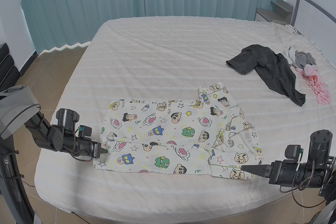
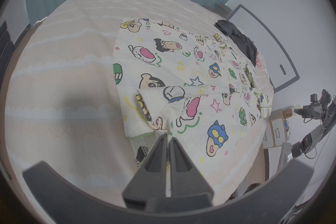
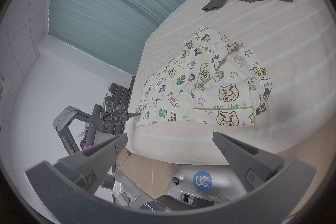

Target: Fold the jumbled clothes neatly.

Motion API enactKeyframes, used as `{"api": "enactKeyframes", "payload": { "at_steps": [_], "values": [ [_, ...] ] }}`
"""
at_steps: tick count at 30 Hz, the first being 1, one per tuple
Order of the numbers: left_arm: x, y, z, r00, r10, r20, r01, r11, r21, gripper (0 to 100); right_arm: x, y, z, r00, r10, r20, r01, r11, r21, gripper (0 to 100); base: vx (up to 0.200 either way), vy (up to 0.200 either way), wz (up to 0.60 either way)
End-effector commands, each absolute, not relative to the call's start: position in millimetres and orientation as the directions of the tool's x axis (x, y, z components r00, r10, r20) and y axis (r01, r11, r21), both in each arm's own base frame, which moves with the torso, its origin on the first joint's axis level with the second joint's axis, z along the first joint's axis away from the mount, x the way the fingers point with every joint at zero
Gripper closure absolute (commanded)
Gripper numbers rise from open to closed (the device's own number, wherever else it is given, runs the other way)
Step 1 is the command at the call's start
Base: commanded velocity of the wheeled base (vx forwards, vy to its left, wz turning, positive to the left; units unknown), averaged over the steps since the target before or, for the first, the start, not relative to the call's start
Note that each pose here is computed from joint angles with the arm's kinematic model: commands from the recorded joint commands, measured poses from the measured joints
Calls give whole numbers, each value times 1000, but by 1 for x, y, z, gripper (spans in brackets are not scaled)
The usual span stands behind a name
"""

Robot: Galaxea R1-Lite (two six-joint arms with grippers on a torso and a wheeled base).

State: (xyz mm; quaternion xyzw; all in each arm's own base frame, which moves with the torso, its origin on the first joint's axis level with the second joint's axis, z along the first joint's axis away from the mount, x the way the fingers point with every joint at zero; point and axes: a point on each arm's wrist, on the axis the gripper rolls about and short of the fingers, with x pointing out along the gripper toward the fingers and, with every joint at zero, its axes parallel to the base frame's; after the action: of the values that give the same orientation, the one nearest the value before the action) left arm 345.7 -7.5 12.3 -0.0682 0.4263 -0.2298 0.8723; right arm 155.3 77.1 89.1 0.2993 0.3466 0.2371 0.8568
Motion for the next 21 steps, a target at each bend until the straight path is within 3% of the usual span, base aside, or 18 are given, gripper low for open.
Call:
{"api": "enactKeyframes", "payload": {
  "at_steps": [1, 7, 21],
  "values": [
    [342, -6, 25, 550, -445, -707, 337, 892, -300, 100, 155, 77, 88, 645, 614, -456, -197, 709, 677, 0, 0, 0, 0],
    [334, -5, 35, 493, -387, -779, 295, 917, -269, 100, 155, 77, 88, 645, 614, -456, -197, 709, 677, 0, 0, 0, 0],
    [328, -5, 35, 452, -348, -822, 261, 932, -251, 100, 155, 77, 88, 645, 614, -456, -197, 709, 677, 0, 0, 0, 0]
  ]
}}
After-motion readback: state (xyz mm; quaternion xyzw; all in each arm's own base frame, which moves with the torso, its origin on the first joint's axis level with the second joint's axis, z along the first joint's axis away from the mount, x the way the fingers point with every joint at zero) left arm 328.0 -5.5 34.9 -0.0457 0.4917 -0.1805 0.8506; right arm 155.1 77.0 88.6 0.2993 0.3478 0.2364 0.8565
